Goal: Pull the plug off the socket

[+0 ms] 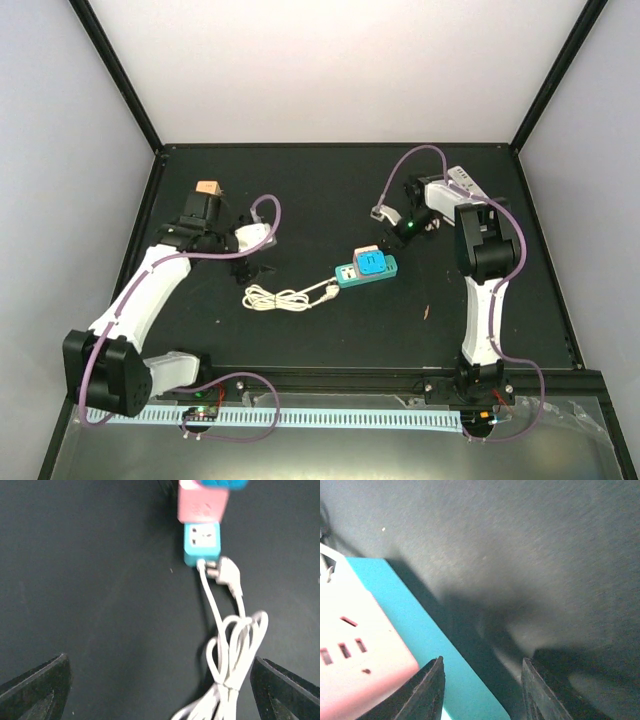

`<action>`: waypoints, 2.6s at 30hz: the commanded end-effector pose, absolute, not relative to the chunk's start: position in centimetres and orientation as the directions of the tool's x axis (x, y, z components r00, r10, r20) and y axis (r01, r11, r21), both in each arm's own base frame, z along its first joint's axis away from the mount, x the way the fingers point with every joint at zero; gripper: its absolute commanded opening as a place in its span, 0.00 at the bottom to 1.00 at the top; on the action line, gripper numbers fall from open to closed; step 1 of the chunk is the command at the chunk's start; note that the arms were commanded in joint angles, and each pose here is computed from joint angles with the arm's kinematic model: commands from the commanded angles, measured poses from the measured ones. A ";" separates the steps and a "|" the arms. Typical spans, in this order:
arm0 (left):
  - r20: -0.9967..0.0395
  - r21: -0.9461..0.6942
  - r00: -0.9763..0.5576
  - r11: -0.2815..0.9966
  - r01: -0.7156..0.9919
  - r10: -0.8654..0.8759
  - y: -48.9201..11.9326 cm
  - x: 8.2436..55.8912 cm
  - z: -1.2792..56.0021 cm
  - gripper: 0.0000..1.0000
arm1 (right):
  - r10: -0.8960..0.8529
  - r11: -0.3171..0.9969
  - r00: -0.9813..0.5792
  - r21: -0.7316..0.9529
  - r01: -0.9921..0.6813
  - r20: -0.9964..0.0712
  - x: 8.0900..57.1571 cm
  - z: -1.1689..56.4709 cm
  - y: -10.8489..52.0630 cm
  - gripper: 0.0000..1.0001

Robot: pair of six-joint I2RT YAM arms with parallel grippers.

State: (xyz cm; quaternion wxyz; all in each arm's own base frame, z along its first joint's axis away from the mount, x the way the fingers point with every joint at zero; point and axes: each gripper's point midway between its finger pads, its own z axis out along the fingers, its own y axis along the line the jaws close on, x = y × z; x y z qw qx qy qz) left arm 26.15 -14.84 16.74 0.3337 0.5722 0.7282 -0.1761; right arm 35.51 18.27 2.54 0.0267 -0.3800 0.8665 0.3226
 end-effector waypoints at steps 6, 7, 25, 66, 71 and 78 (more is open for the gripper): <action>-0.869 -0.193 -0.291 0.268 0.944 0.400 -19.7 28.9 23.2 0.99 | -0.662 0.444 -0.713 0.647 -0.620 -0.230 30.9 3.2 18.7 0.46; -0.863 -0.232 -0.319 0.253 0.939 0.393 -20.1 29.3 23.5 0.99 | -0.664 0.440 -0.713 0.654 -0.615 -0.224 30.7 3.2 18.7 0.47; -0.716 0.403 0.341 -0.037 0.914 0.609 -35.3 25.3 19.2 0.99 | -0.604 0.451 -0.756 0.673 -0.586 -0.253 29.9 3.6 19.1 0.51; -0.448 0.765 0.547 -0.013 0.644 0.707 -40.1 23.3 14.3 0.58 | -0.512 0.364 -0.749 0.684 -0.632 -0.420 31.5 7.9 21.2 0.51; -0.499 0.670 0.502 -0.053 0.740 0.707 -40.2 22.1 13.7 0.44 | -0.514 0.362 -0.748 0.684 -0.633 -0.420 31.5 7.8 21.2 0.50; -0.608 0.515 0.395 -0.037 0.856 0.688 -39.9 21.9 14.5 0.39 | -0.518 0.360 -0.743 0.680 -0.639 -0.424 31.4 7.8 21.1 0.50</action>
